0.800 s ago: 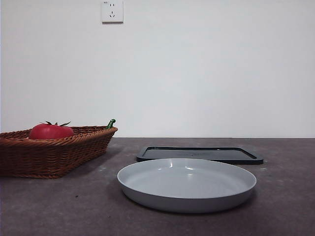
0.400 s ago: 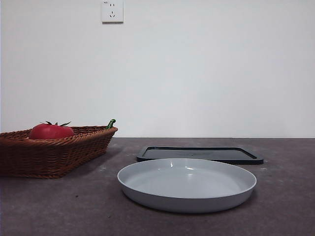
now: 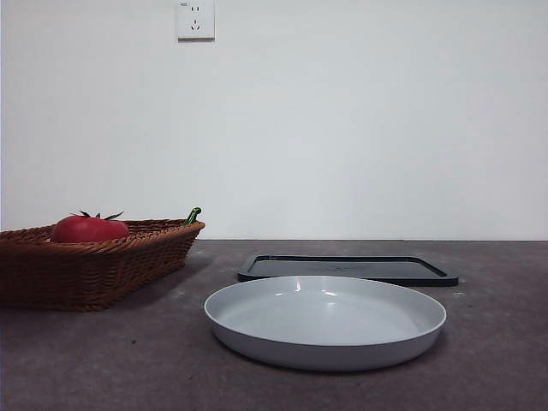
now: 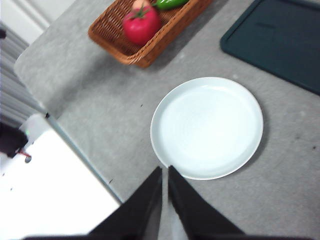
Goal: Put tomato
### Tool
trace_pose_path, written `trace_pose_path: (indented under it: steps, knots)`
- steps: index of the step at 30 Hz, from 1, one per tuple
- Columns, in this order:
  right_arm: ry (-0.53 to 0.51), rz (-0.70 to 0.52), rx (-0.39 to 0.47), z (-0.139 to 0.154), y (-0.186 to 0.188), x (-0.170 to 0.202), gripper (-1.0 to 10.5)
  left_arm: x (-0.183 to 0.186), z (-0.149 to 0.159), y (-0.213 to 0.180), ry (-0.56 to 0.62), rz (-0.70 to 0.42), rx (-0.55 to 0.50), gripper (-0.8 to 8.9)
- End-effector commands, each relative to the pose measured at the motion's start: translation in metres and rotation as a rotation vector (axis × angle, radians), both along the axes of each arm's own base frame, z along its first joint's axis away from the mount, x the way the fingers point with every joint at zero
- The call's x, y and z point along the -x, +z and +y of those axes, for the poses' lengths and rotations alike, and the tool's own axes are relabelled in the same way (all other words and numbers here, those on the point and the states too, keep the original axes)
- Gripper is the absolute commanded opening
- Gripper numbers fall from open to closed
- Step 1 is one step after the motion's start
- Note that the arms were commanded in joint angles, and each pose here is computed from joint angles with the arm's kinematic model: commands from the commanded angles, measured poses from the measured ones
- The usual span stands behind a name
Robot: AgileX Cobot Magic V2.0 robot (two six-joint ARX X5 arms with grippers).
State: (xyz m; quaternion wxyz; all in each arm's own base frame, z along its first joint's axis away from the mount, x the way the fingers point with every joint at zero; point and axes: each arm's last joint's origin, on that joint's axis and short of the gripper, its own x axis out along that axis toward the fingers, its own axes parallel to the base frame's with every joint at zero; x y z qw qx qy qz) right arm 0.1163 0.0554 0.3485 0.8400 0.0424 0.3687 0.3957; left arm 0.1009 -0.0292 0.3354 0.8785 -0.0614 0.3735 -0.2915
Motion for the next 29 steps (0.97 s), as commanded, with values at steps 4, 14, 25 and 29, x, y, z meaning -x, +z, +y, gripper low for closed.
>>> trace_pose_path:
  steps: [4,14,25,29]
  knots:
    - [0.036,-0.042,0.014,0.003,0.005,-0.002,0.1,-0.001,0.000,0.006,-0.017,-0.035,-0.003,0.10]
    - [0.036,-0.042,0.014,0.003,0.005,-0.002,3.1,-0.001,0.000,0.006,-0.016,-0.035,-0.003,3.80]
    - [0.036,-0.051,0.011,0.003,0.005,-0.002,4.0,-0.020,-0.001,0.005,0.064,-0.062,-0.071,4.70]
    - [0.035,-0.051,0.010,0.003,0.005,-0.002,4.0,-0.040,-0.004,0.003,0.066,-0.065,-0.073,4.70]
